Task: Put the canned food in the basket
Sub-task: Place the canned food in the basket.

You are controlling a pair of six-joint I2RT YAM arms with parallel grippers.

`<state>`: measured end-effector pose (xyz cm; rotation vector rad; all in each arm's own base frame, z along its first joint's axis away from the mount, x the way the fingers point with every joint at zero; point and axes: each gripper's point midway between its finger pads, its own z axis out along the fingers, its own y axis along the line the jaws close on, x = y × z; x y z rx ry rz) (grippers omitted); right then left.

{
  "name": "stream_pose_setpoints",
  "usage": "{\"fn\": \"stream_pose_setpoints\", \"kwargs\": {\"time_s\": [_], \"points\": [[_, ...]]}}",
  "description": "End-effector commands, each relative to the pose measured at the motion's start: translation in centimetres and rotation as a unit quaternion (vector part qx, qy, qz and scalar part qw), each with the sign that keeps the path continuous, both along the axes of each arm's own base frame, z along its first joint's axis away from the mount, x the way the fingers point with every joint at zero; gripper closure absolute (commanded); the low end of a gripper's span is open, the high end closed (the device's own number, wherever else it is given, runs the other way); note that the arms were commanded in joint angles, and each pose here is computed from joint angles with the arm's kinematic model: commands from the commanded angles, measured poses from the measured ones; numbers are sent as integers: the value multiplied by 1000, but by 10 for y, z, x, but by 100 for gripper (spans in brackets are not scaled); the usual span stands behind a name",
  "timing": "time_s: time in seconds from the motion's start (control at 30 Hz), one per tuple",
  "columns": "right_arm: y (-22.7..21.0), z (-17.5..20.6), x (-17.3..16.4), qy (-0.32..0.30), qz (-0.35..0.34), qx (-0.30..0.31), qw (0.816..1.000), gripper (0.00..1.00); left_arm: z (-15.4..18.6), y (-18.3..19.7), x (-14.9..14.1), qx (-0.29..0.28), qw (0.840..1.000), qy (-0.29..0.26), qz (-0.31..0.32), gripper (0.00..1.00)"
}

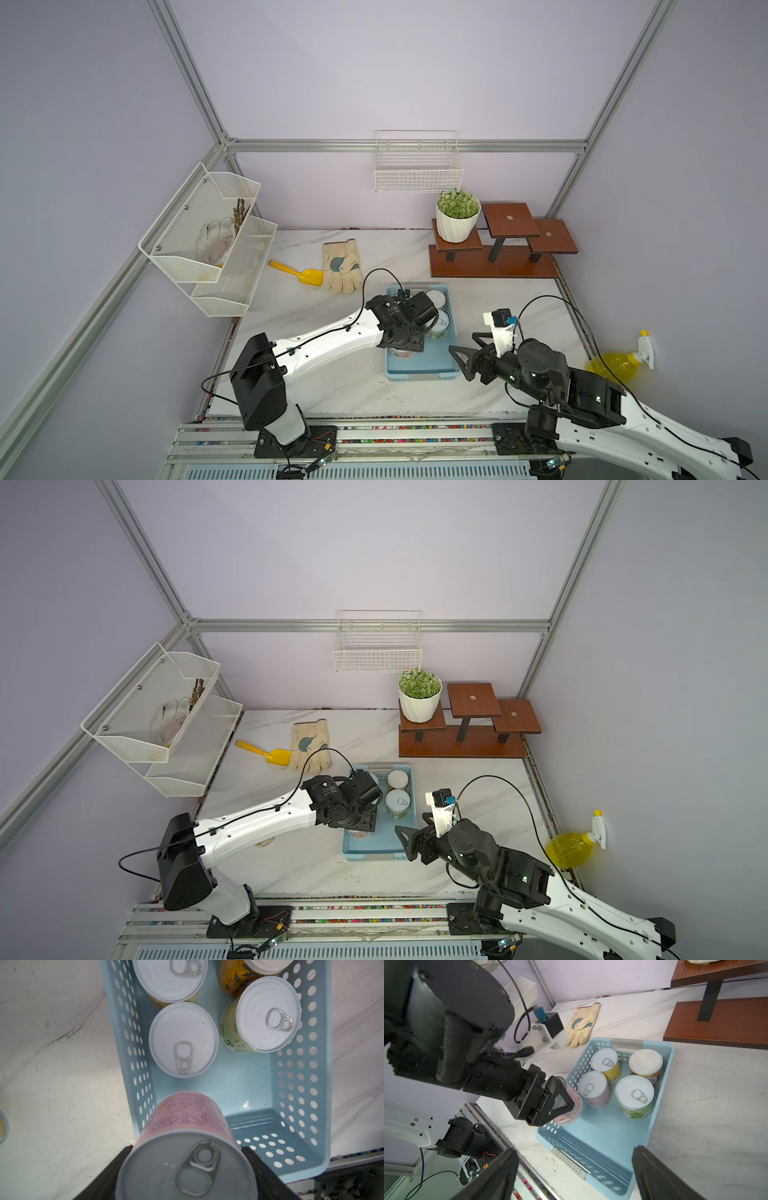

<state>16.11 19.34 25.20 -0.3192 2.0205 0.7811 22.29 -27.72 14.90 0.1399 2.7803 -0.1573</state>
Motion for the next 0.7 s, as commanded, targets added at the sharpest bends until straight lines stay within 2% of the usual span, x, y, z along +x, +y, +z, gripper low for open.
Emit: {"fn": "stream_pose_setpoints", "kwargs": {"time_s": [0.0, 0.3, 0.67], "points": [[-5, -2, -2, 0, -2, -3, 1000, 8, 17, -12, 12, -20, 999, -34, 17, 100], [-2, -11, -18, 11, 40, 17, 999, 8, -1, -22, 13, -5, 1000, -25, 3, 100], [-4, -14, -17, 8, 36, 14, 999, 8, -16, -23, 10, 4, 1000, -17, 5, 100]]}}
